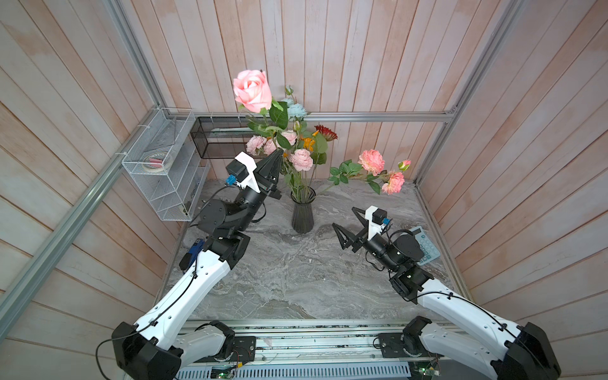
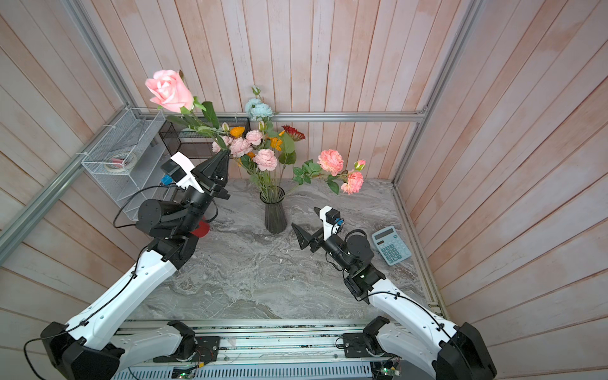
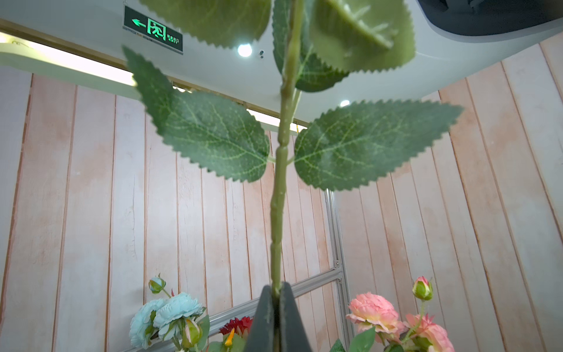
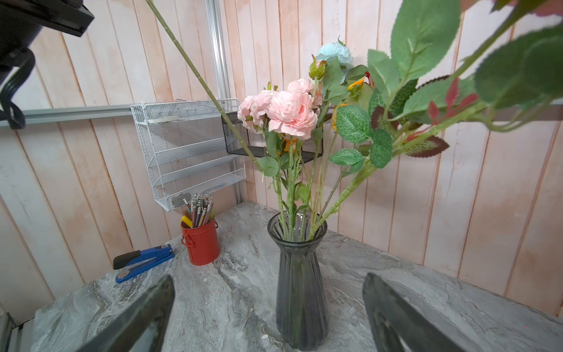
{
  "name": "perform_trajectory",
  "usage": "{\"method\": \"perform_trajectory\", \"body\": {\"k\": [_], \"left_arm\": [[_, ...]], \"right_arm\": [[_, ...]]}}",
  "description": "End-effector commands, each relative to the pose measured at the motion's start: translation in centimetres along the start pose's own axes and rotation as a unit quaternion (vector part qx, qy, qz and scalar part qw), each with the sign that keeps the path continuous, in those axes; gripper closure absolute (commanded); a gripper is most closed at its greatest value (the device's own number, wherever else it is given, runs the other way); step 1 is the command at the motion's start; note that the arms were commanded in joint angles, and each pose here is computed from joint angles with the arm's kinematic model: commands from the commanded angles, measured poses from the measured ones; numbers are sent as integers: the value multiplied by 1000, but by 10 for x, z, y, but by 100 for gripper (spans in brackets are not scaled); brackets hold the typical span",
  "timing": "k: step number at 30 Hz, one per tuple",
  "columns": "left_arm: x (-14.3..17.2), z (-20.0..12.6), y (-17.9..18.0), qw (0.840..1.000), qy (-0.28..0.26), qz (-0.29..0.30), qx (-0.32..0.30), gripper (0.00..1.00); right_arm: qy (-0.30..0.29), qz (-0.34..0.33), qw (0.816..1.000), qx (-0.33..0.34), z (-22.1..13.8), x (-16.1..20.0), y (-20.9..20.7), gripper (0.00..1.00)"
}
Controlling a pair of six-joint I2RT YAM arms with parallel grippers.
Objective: Pick out pink flowers from the vase
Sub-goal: Pick up the flower from the vase.
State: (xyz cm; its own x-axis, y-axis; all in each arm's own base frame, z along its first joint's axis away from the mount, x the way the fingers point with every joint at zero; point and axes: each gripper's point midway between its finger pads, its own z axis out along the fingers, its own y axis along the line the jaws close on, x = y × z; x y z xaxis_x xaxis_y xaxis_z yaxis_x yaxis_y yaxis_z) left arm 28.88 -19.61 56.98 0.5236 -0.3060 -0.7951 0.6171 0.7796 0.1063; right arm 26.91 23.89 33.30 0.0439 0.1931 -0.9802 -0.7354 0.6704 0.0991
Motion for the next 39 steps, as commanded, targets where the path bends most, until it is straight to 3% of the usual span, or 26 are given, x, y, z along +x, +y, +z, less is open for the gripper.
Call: {"method": "perform_trajectory", "body": {"k": [1,5,12,19,29,39], "left_arm": [[17,-10,-3,996,79,-42,-2,100],[43,-37,-13,989,137,-56,10,100],[100,-88,-58,967,204,-109,109,100],[127,-117,-81,951,220,-149,155,100],[142,-125,-84,947,225,-166,159,100],[154,-133,-86,945,222,-182,157,100]], "right_arm": [[0,1,1000,-31,-5,-14,18,7],[17,5,999,-49,-6,-20,28,11],[29,-14,993,-114,0,-30,62,16],[45,-9,980,-192,17,-26,94,40],[65,5,968,-243,37,-5,116,44],[84,12,960,-265,56,8,130,64]]}}
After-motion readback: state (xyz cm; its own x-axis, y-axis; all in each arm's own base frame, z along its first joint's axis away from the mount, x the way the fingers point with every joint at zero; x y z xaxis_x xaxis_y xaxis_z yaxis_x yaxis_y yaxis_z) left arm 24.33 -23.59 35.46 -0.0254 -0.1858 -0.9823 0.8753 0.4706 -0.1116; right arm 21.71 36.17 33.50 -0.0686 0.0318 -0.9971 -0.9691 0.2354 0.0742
